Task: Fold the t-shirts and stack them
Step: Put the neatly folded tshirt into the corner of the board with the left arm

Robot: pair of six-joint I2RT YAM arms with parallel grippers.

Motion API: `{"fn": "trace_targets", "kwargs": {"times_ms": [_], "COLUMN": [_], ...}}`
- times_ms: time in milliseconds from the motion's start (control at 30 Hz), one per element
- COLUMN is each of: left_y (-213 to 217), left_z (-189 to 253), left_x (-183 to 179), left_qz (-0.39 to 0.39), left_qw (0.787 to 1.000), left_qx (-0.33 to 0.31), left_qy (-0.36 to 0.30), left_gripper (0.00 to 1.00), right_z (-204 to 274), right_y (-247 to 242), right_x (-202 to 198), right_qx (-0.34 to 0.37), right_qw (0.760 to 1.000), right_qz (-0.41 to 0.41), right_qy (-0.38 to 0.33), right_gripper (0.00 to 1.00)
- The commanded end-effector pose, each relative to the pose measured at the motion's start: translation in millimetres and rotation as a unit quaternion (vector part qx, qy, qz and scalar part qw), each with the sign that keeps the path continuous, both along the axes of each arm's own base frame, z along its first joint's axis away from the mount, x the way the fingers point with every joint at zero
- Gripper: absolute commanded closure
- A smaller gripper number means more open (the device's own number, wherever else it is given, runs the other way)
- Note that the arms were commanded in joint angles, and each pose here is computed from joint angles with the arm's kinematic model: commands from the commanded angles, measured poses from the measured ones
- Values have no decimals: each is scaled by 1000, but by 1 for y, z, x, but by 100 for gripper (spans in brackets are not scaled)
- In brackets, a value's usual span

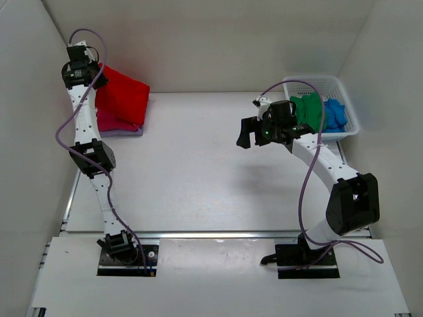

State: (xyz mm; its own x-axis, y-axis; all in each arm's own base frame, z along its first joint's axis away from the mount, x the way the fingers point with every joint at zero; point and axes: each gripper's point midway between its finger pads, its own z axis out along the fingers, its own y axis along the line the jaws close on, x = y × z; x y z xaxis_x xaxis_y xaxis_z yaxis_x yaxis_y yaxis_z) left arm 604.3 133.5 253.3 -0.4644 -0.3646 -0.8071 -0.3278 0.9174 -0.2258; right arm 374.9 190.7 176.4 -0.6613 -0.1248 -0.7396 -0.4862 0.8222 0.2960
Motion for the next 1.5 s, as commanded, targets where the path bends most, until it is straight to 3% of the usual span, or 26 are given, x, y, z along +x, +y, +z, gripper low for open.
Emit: {"fn": "trace_targets", "kwargs": {"times_ms": [0,100,400,967,1033,1200,1233,1267,1300,1400,1467], "left_y": [-1,7,39,87,89,108,108,110,111,95,84], "left_z": [34,18,-22,-91,-100,-113,-113,-114,-112,-90,-76], "left_x": [-2,0,-5,-11,-13,-18,-17,-18,-20,-16,-16], "left_qz": [22,59,114,145,148,164,158,152,151,132,120], "left_qw": [998,993,984,974,972,970,971,973,973,977,978], "left_qx": [61,99,126,132,134,123,120,114,113,122,128], "left_qy": [-25,-1,50,116,127,133,131,131,134,118,109], "left_gripper": [100,100,100,100,90,89,82,62,44,27,24], "right_z": [17,17,11,5,9,5,9,10,6,9,14], "right_y": [1,0,1,14,16,18,18,17,14,13,2], "right_x": [9,8,7,8,11,11,11,11,11,10,14], "right_qx": [3,2,-5,-23,-21,-28,-27,-27,-29,-14,-5], "right_qw": [1000,1000,1000,1000,1000,1000,1000,1000,1000,1000,999], "right_qz": [-9,-14,-11,-6,-3,-2,-4,-5,-9,-15,-35], "right_qy": [-25,-22,-13,2,-2,3,0,-2,6,15,17], "right_gripper": [12,12,12,11,11,11,12,10,1,1,1]}}
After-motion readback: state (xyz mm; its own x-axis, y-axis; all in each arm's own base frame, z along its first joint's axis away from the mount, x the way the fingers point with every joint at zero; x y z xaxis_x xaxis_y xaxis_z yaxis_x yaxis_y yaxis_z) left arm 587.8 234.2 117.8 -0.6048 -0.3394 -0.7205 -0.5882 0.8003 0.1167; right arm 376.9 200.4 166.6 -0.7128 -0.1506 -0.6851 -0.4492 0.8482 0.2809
